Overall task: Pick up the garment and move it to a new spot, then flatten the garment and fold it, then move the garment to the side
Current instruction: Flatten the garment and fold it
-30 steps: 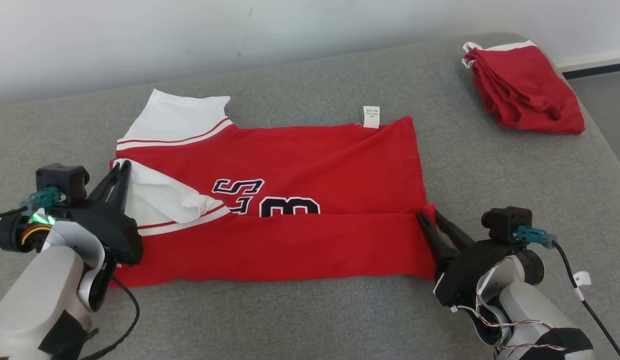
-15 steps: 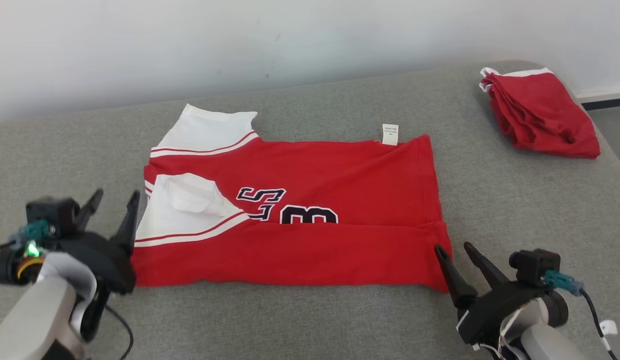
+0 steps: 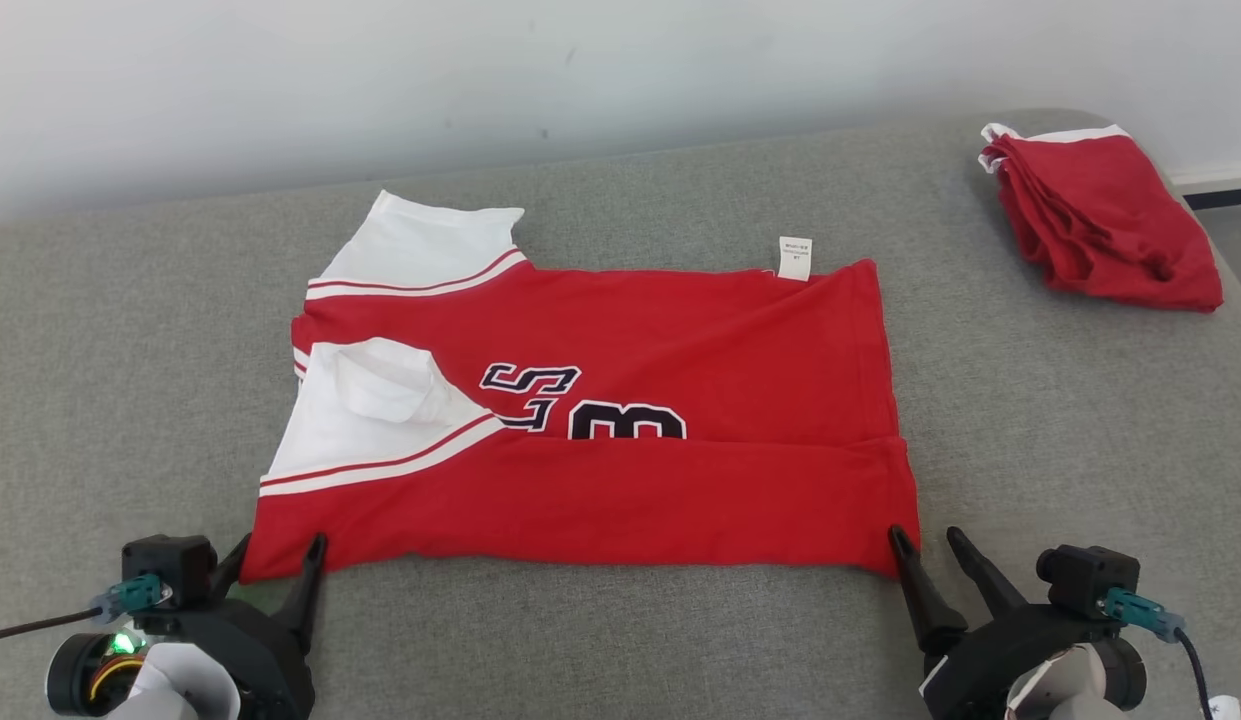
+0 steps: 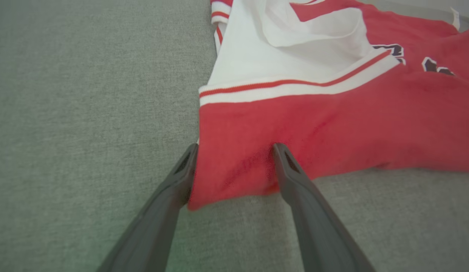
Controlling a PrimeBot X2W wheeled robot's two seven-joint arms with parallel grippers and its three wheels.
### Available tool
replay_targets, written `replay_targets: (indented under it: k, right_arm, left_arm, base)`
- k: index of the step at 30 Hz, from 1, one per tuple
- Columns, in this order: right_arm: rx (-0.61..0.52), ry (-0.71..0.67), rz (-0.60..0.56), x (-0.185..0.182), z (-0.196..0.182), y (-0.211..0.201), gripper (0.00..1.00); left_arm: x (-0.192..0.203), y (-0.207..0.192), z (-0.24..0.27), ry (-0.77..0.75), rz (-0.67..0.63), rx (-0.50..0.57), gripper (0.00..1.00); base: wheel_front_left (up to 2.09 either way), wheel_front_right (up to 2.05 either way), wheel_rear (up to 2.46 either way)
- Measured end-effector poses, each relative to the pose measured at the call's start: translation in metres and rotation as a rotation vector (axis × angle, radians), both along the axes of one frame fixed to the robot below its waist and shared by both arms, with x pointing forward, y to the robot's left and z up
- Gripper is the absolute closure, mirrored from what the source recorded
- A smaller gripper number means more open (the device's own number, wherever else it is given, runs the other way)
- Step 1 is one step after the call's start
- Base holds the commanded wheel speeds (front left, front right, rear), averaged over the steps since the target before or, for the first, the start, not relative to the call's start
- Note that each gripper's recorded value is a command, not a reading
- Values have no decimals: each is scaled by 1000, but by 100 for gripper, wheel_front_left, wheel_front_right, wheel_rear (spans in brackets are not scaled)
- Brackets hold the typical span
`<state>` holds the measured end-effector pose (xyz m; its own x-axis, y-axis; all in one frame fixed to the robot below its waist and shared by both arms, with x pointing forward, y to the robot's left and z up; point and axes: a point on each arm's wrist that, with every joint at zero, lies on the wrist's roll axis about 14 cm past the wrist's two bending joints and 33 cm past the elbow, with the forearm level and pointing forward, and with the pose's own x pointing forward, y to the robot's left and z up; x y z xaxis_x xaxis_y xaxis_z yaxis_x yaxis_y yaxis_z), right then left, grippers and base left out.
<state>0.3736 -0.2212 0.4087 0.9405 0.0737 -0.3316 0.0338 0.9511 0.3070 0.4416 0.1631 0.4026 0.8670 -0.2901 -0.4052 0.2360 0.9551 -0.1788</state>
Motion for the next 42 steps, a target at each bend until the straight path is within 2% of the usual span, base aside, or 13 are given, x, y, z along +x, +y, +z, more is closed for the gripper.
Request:
replay_targets:
  k: [10,11,12,13,14,21,29,42]
  right_arm:
    - [-11,60,29,4,-17,16,0]
    - [-11,60,29,4,-17,16,52]
    - [-7,68,26,4,-18,17,72]
    - [-4,71,25,4,-19,18,80]
    - [-3,71,24,4,-19,18,100]
    - [-3,24,16,4,-7,17,100]
    - [-31,-3,3,-14,7,0,100]
    - [-45,64,46,-42,-3,2,100]
  left_arm:
    - [-3,0,-8,26,16,-11,0]
    - [-3,0,-8,26,16,-11,51]
    - [-4,-2,-9,33,17,-17,64]
    - [-5,-3,-9,36,17,-20,92]
    - [-5,-3,-9,38,19,-20,100]
    - [-17,-5,-6,20,35,-50,100]
    - [-53,-11,-1,2,65,-110,100]
    - [-117,-14,-5,21,172,-207,100]
  base:
    - [0,0,0]
    - [0,0,0]
    - [0,0,0]
    - [0,0,0]
    - [0,0,0]
    - [0,0,0]
    - [0,0,0]
    - [0,0,0]
